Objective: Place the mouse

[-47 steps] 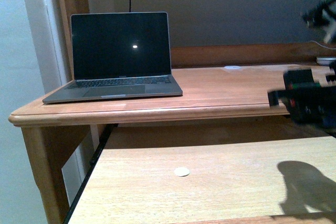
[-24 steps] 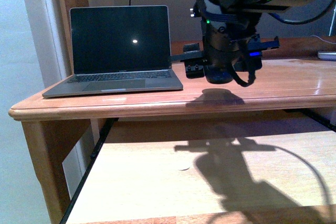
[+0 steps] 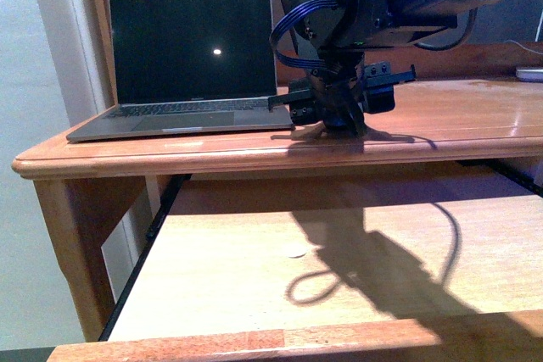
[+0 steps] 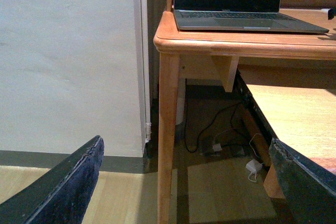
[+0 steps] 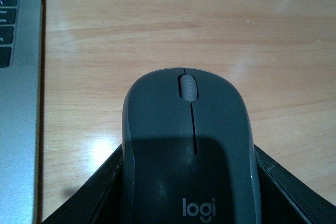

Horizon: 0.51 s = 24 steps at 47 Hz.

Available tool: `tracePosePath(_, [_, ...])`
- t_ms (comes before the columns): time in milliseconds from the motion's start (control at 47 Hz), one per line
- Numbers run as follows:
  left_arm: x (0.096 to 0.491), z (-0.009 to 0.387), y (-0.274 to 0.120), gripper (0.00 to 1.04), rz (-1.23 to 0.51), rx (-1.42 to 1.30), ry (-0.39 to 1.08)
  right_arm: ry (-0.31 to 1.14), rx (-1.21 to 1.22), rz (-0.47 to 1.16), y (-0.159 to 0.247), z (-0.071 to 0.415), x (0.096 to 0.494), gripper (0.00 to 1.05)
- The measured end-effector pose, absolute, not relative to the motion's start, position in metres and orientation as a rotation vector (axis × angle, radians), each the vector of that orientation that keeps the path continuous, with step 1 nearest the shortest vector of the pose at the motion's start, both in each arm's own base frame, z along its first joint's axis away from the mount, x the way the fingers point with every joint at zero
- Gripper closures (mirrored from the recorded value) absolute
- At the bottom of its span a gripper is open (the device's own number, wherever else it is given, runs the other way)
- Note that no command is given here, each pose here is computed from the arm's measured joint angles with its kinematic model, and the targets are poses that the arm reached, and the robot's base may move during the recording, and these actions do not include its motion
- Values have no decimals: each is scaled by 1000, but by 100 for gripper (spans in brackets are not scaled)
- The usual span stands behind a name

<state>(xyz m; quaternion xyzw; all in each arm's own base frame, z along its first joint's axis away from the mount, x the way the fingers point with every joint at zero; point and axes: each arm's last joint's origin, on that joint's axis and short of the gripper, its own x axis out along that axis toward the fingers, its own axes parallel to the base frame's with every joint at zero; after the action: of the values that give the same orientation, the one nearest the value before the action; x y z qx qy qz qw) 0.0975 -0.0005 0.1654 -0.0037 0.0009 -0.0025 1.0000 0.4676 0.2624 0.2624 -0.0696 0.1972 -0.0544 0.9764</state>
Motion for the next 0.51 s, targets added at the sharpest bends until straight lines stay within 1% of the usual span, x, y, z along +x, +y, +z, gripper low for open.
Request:
tracePosePath(21, [98,165,0,8,-5,-7,2,398,-141,-110,262,262,468,48])
tracePosePath(64, [98,165,0,8,-5,-7,2,400,-142,-111,262,260,469,40])
tracePosePath(128, [98,165,0,8,-5,-7,2,391,-137,-111,263,259,470,33])
tracePosePath(255, [98,165,0,8,-5,-7,2,351,-107,-108,263,260,472,15])
tracePosePath(340, [98,165,0,8,-5,-7,2,337,-86,-95,262,260,471,6])
tracePosePath(511, [98,165,0,8,-5,-7,2,307,-35,-32,251,263,463,7])
